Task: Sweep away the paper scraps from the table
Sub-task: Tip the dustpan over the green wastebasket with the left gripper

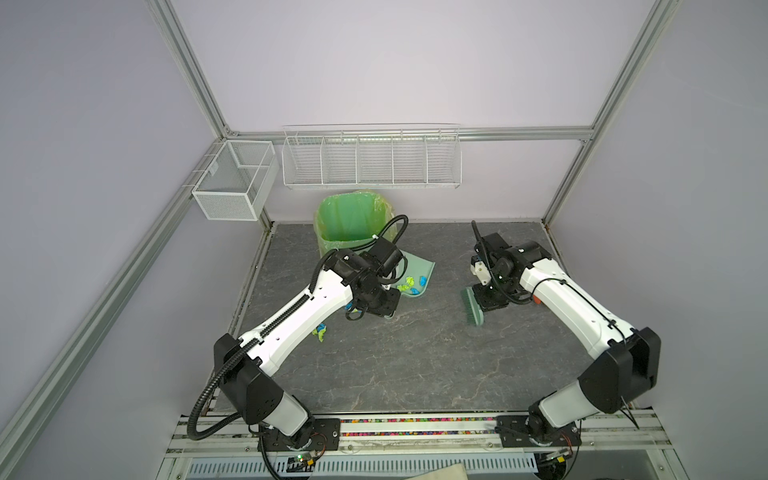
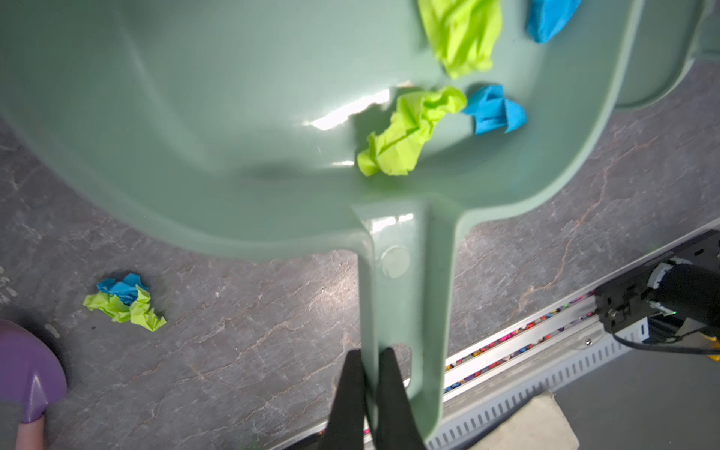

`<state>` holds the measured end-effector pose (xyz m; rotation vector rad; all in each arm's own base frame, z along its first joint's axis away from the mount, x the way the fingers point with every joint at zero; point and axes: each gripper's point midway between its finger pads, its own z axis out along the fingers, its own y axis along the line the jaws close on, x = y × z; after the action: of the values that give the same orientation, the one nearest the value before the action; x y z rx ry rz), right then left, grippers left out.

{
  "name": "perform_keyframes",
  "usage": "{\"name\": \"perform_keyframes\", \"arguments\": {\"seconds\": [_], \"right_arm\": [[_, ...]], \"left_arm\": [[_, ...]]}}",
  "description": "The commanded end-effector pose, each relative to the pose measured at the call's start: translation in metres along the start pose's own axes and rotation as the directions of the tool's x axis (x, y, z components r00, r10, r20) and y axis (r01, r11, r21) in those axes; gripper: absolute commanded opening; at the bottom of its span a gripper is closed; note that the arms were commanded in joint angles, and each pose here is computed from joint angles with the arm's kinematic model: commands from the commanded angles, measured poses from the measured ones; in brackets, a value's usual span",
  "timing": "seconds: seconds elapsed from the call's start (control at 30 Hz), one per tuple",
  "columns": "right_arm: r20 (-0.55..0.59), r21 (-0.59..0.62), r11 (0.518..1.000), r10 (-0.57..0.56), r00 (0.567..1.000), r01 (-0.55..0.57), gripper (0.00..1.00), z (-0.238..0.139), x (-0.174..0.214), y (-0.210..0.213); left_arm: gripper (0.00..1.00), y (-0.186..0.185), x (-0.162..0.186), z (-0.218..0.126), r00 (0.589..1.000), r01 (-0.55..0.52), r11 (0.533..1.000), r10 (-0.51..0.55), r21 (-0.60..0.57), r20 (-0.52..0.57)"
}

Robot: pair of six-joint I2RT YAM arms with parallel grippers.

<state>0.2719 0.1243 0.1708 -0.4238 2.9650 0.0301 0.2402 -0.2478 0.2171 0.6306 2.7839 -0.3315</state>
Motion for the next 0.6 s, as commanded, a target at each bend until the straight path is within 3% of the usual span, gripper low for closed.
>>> {"name": "perform_keyframes", "arguments": {"seconds": [0.0,0.57], "right_arm": [[0.020,-0.023,1.000,0.002,1.000,-0.002,0.07,-0.002,0.001,0.002],[0.040,-0.035,0.999,0.022,0.999,-0.020,0.07,-0.005,0.020,0.000]], "left_arm": [[0.00,0.006,-0.010,-0.006,1.000,-0.014,0.999,0.014,-0.046,0.005],[0.00,0.012,-0.074,-0.033,0.990,-0.071,0.988,0.087,-0.139,0.107]]}}
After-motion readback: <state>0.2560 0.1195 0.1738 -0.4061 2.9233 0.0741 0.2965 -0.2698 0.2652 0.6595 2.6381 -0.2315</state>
